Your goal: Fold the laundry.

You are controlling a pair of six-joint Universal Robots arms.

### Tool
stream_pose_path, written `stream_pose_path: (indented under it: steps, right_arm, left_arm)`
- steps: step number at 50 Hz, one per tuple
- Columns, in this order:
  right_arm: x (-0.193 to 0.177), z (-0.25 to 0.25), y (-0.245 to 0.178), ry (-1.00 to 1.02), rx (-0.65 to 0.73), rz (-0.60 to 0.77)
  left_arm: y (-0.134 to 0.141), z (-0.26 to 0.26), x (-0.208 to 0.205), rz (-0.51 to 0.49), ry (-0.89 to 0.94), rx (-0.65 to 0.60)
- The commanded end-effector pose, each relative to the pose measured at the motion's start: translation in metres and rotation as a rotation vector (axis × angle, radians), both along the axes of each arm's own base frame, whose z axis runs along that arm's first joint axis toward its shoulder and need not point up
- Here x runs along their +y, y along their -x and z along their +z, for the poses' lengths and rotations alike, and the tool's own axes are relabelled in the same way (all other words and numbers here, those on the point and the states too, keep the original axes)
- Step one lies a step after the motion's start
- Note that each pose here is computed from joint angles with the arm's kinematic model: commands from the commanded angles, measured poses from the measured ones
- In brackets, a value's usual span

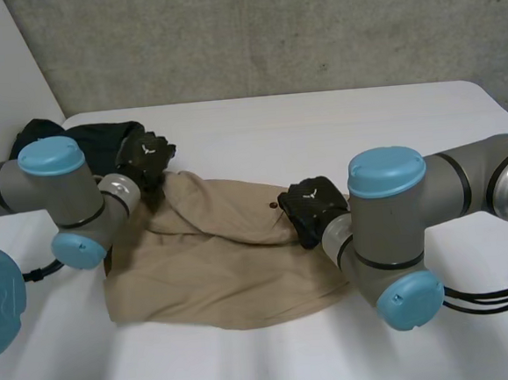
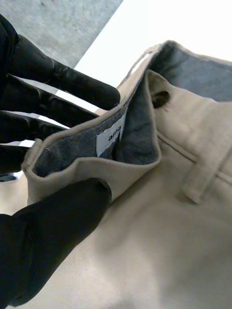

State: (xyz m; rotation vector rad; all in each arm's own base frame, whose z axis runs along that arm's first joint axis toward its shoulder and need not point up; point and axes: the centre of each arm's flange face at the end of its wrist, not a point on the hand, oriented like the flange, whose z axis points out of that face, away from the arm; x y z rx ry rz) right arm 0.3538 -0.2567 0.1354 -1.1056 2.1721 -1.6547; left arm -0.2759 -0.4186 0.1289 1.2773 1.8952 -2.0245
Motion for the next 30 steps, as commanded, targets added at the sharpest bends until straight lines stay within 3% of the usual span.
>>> stream_pose_path:
  steps: [1,7,15,24,30]
  right_arm:
    - [-0.006,0.041,-0.005,0.082,-0.068,0.010]
    - [-0.018,0.137,0.023,0.260,-0.143,-0.021]
    - [0.004,0.237,0.053,0.434,-0.195,0.007]
    - [0.002,0.261,0.076,0.445,-0.176,-0.050]
    - [0.036,0.273,0.095,0.351,-0.135,-0.047]
  left_arm:
    - [0.018,0.040,0.010,0.001,0.083,0.033]
    - [0.012,0.118,0.030,0.038,0.193,0.121]
    - [-0.005,0.251,0.098,-0.006,0.360,0.385]
    - [-0.026,0.301,0.153,-0.012,0.414,0.440]
    - [-0.039,0.306,0.191,-0.002,0.341,0.426]
